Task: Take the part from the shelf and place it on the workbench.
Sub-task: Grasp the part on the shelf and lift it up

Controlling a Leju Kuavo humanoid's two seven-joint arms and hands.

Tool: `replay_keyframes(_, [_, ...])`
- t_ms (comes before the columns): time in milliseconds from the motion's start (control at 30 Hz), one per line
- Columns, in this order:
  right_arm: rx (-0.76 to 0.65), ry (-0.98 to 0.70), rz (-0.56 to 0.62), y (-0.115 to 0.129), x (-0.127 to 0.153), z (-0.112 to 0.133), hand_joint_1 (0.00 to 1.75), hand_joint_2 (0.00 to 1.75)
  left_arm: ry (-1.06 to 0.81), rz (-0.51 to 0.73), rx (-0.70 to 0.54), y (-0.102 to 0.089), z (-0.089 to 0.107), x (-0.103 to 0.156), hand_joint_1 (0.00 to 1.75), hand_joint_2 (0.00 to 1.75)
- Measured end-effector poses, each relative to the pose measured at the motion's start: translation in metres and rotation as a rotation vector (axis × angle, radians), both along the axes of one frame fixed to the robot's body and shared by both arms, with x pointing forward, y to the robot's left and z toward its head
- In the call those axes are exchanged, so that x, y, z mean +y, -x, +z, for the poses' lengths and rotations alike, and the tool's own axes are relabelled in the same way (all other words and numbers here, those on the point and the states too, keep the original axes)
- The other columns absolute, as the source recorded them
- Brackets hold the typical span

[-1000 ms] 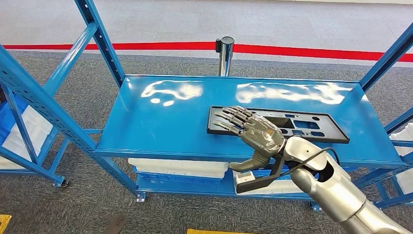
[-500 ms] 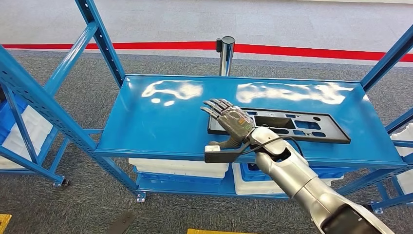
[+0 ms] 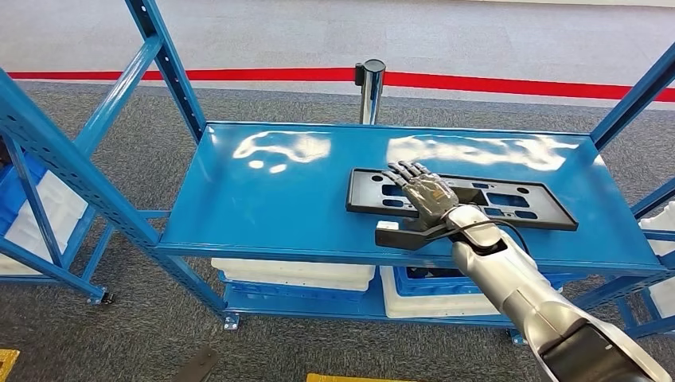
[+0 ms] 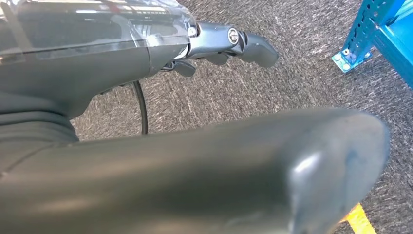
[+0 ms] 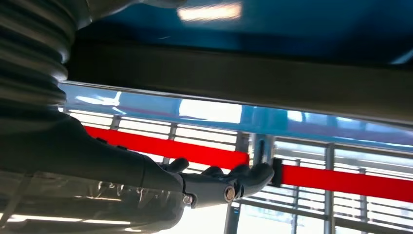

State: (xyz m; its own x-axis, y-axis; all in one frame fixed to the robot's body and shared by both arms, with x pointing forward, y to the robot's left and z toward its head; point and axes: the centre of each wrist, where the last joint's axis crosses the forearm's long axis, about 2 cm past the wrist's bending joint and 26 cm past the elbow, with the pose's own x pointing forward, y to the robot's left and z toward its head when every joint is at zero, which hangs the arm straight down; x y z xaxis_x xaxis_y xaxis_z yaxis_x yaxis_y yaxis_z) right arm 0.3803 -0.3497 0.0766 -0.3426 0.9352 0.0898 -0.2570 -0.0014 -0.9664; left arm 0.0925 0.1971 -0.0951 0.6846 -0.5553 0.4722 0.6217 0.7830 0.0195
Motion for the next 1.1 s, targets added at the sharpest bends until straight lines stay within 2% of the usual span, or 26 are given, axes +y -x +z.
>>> replay_keyframes(533, [-0.019,0.083,-0.171,0.010,-0.079,0.009,0.00,1.75,0.004,0.010,-0.006,0.001,-0.001,0.002,0.00,0.00])
replay_keyframes(900, [-0.026,0.118,-0.222,0.015,-0.099,0.011,0.00,1.75,0.002,0.011,-0.008,0.000,-0.001,0.004,0.00,0.00])
replay_keyframes(1033, [-0.022,0.124,-0.224,0.016,-0.100,0.010,1.75,1.75,0.002,0.010,-0.008,0.000,-0.001,0.004,0.00,0.00])
replay_keyframes(1100, [-0.008,0.128,-0.220,0.017,-0.100,0.009,1.75,1.75,0.002,0.010,-0.008,0.000,-0.001,0.004,0.00,0.00])
